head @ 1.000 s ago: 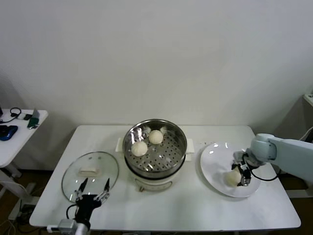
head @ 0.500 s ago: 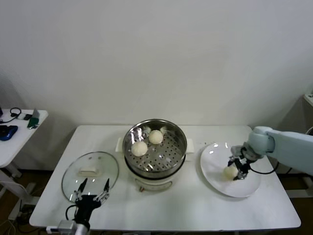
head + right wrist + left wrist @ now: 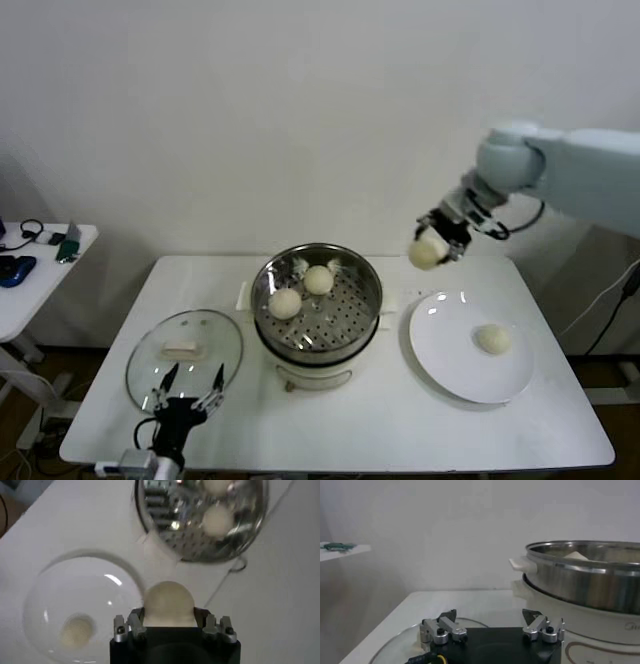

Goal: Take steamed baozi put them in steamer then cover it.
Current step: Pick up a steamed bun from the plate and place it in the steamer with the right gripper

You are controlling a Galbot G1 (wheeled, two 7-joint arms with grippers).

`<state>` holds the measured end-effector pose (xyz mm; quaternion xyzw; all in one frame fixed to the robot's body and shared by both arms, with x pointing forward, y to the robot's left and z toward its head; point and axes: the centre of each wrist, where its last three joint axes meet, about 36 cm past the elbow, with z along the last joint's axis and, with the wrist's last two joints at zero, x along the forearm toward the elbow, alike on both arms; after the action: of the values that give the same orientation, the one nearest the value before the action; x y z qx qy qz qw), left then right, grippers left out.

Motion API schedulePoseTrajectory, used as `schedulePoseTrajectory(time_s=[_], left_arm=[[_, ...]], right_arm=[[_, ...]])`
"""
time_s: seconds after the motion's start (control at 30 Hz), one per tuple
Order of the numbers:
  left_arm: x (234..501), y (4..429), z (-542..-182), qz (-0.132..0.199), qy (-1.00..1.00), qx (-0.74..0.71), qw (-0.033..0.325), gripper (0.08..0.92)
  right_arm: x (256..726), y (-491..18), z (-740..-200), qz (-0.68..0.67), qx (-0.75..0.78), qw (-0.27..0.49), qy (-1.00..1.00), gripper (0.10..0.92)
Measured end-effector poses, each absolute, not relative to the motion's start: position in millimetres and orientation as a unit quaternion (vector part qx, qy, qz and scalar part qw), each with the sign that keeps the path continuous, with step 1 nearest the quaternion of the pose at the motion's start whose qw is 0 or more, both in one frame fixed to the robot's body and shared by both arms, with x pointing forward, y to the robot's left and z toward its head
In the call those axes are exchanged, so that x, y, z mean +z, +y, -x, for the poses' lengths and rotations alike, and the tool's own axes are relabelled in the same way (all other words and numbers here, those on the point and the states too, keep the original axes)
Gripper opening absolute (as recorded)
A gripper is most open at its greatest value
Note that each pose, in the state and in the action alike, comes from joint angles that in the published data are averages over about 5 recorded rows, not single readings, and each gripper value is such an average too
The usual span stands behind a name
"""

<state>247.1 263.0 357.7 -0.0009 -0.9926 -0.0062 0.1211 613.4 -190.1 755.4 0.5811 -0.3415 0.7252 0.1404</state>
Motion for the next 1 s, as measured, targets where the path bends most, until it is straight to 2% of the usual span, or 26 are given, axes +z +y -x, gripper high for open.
schedulePoseTrajectory(time_s=[0.13, 0.4, 0.7, 1.0], left_arm=[[360, 263, -248, 0.002, -0.993, -0.006, 0.119, 0.823], [364, 267, -251, 0.0, -0.993, -0.01, 0.115, 0.823], [364, 268, -251, 0.0, -0.993, -0.01, 0.118, 0.823], [362, 268, -249, 0.0, -0.993, -0.009, 0.12, 0.823]], right_arm=[[746, -137, -595, -0.603, 0.741, 0.088, -0.282, 0.653], [683, -68, -572, -0.64, 0.746, 0.024, -0.182, 0.653], [621, -32, -567, -0.661, 0.74, -0.006, -0.126, 0.653], [595, -17, -577, -0.66, 0.744, -0.012, -0.107, 0.658]])
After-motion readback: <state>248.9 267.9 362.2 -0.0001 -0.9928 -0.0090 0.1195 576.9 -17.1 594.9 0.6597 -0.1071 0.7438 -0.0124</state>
